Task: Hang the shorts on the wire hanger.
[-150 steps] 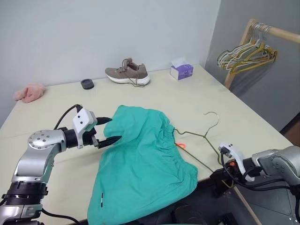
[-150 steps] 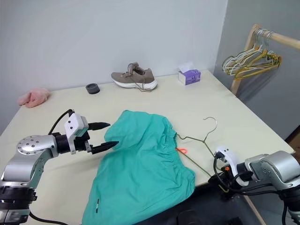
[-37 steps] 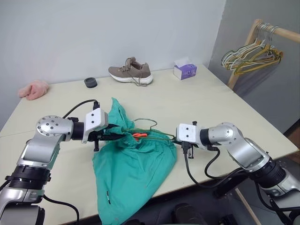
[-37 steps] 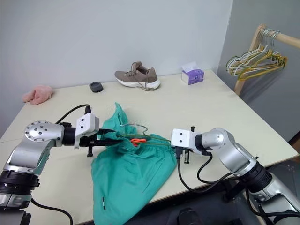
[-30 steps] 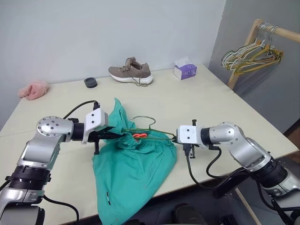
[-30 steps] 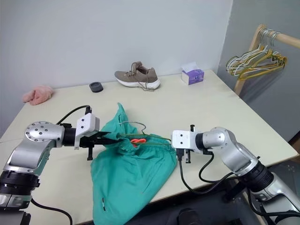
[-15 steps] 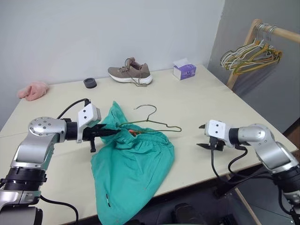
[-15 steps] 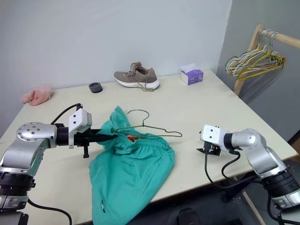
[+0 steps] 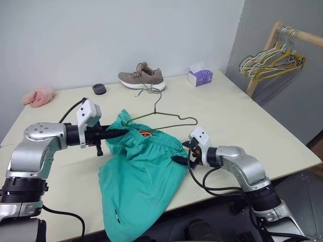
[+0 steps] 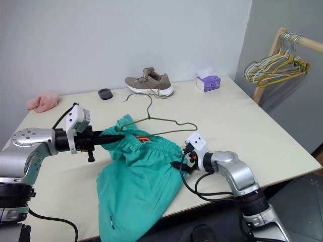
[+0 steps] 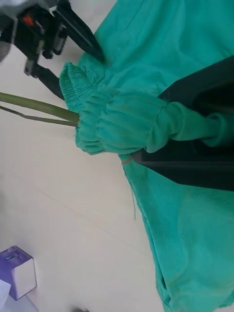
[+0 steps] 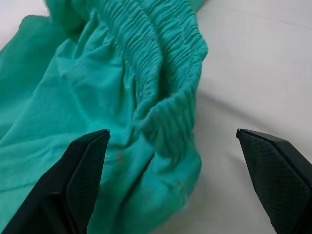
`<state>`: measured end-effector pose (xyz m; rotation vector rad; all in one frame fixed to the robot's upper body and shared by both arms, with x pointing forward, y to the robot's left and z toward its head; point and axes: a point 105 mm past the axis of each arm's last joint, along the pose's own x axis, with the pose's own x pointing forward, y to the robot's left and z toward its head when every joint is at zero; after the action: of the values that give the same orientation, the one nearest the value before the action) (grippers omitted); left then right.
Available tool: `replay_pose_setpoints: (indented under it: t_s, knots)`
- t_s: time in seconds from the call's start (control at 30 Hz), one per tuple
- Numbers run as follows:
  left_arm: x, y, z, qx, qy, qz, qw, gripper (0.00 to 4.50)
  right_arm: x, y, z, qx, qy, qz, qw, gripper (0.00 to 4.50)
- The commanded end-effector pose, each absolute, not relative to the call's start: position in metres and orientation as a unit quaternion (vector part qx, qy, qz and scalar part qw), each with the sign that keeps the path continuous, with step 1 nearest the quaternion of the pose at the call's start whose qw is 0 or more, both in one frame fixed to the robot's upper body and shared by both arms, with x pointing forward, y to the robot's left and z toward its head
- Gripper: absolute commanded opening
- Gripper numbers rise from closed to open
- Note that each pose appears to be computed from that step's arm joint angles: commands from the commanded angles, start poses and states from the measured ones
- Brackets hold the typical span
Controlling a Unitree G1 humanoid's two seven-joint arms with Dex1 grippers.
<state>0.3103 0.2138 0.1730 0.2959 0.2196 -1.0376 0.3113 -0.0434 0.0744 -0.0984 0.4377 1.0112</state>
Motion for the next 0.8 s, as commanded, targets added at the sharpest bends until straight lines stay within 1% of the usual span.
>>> replay_pose_setpoints:
  t_s: [0.03,0.2,0.23,0.37,0.47,0.6,0.7,0.8]
  knots:
    - [0.308,0.213,0.196,0.133,0.067,-0.491,0.859,0.00,0.319,-0.042,0.083,-0.034,0.198,0.470,0.859,3.47]
    - [0.302,0.217,0.197,0.119,0.074,-0.490,0.860,0.00,0.323,-0.057,0.078,-0.026,0.204,0.445,0.872,1.83]
    - [0.300,0.217,0.198,0.115,0.075,-0.492,0.860,0.00,0.324,-0.060,0.080,-0.019,0.203,0.439,0.875,1.41]
    - [0.291,0.219,0.199,0.103,0.083,-0.498,0.857,0.00,0.330,-0.076,0.088,0.004,0.196,0.421,0.886,0.03]
    - [0.282,0.225,0.199,0.095,0.093,-0.500,0.856,0.00,0.337,-0.099,0.097,0.021,0.193,0.400,0.896,0.03]
    - [0.277,0.229,0.206,0.077,0.092,-0.502,0.857,0.00,0.340,-0.114,0.104,0.054,0.201,0.383,0.900,0.03]
    - [0.274,0.233,0.212,0.072,0.089,-0.499,0.859,0.00,0.339,-0.124,0.108,0.114,0.222,0.372,0.894,0.03]
    - [0.271,0.237,0.213,0.073,0.094,-0.496,0.860,0.00,0.337,-0.133,0.109,0.151,0.240,0.356,0.890,0.03]
